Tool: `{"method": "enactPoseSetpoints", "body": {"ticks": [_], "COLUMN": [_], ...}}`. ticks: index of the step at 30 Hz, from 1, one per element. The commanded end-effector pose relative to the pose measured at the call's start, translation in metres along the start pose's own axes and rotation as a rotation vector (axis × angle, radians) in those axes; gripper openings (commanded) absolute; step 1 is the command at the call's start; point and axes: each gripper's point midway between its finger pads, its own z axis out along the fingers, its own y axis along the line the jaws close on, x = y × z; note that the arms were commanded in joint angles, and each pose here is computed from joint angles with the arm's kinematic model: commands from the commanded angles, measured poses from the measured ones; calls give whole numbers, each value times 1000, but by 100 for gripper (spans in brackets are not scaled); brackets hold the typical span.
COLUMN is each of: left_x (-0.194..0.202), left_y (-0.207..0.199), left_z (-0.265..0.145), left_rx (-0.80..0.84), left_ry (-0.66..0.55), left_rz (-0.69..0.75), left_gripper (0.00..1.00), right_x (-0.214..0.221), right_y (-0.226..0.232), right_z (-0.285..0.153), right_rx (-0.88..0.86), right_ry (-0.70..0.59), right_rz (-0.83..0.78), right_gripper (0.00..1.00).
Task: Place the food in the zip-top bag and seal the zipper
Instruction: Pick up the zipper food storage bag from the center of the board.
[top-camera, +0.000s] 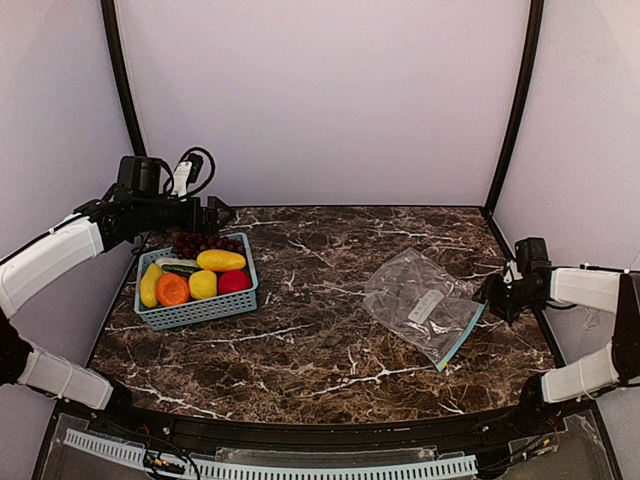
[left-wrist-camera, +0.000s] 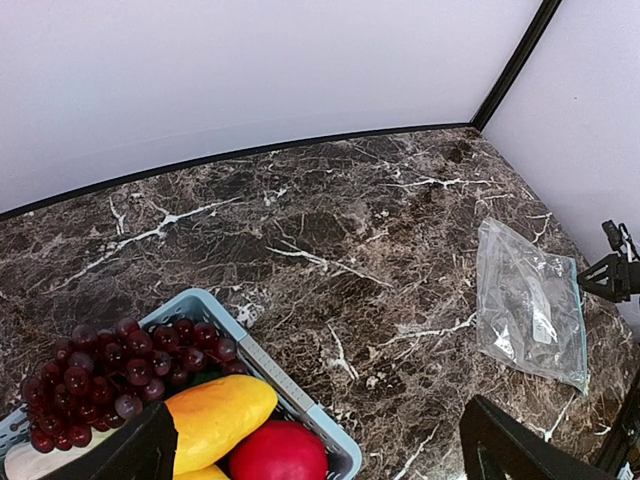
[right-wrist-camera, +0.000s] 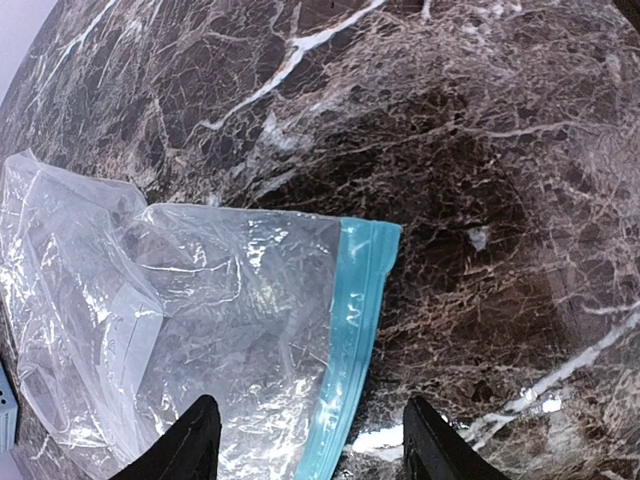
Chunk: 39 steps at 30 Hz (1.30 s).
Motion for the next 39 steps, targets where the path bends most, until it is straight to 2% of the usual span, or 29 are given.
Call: {"method": "enactPoseSetpoints", "body": {"ticks": [1, 16, 23, 27, 29, 31, 32, 39], "left_x": [-1, 2, 4, 4, 4, 5, 5, 4], "left_y": [0, 2, 3, 3, 3, 3, 3, -8], "left_z": [-6, -2, -1, -1, 0, 0, 1, 2], "left_rx": [-9, -13, -13, -15, -15, -15, -13, 52], "left_ry": [-17, -5, 0, 0, 1, 3, 5, -1], "left_rz": [4, 3, 2, 2, 2, 2, 1, 16], "left_gripper": [100, 100, 100, 100, 100, 100, 100, 100], "right_x": [-5, -3, 1, 3, 2, -1, -4, -28], "right_y": [4, 2, -1, 1, 4, 9, 13, 71], "right_z": [6, 20, 27, 27, 24, 19, 14, -50], "right_rx": [-50, -77, -77, -87, -103, -118, -133, -299], "right_ry": [-19, -7, 10, 15, 12, 0, -15, -167], "right_rz": [2, 6, 12, 3, -8, -23, -35, -243], "right_gripper": [57, 37, 31, 20, 10, 1, 0, 0]}}
